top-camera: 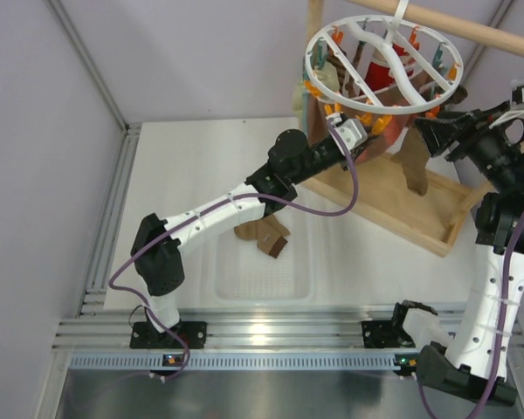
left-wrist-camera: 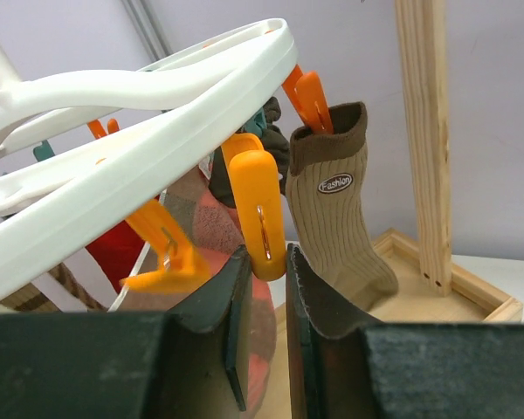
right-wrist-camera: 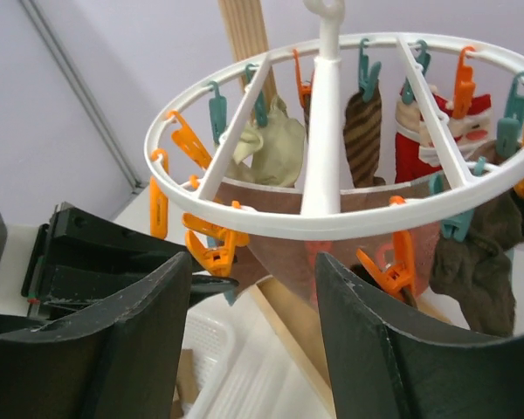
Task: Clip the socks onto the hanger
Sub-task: Open the clamp at the hanger, then pick up the sock from the bin.
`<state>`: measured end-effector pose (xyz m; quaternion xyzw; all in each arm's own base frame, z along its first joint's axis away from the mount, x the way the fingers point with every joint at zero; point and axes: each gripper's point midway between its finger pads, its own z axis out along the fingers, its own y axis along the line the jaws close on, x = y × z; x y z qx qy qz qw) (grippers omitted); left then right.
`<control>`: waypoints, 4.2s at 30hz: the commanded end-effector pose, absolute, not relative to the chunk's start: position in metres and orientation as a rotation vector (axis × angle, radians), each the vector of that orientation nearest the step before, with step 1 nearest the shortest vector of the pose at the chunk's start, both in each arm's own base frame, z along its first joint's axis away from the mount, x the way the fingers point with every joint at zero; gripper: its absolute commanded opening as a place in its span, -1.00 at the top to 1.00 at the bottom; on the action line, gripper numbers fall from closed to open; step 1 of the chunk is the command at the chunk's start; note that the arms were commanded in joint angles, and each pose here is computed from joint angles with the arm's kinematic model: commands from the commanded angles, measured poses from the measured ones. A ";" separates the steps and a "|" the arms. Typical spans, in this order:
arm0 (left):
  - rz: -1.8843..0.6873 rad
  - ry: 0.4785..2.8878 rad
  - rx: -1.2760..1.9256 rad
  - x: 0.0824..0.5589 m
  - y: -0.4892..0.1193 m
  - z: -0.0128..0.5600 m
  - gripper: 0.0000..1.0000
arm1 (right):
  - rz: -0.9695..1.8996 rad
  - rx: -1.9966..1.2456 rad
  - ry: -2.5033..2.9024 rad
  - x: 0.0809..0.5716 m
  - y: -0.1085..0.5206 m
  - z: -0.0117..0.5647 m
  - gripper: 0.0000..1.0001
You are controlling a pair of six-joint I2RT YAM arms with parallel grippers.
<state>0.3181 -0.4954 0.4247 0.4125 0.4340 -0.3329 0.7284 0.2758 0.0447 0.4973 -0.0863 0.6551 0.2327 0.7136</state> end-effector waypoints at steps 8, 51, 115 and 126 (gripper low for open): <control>-0.740 0.858 0.940 0.293 -0.492 0.464 1.00 | 0.732 -0.215 1.422 0.286 0.063 0.491 -0.23; -0.821 0.919 1.003 0.277 -0.496 0.446 0.63 | 0.769 -0.228 1.383 0.320 0.102 0.481 1.00; -0.702 1.254 2.211 0.244 -0.328 0.152 1.00 | 0.735 -0.208 1.437 0.321 0.098 0.469 1.00; -0.661 0.987 1.593 0.281 -0.387 0.388 1.00 | 0.779 -0.161 1.416 0.325 0.098 0.477 1.00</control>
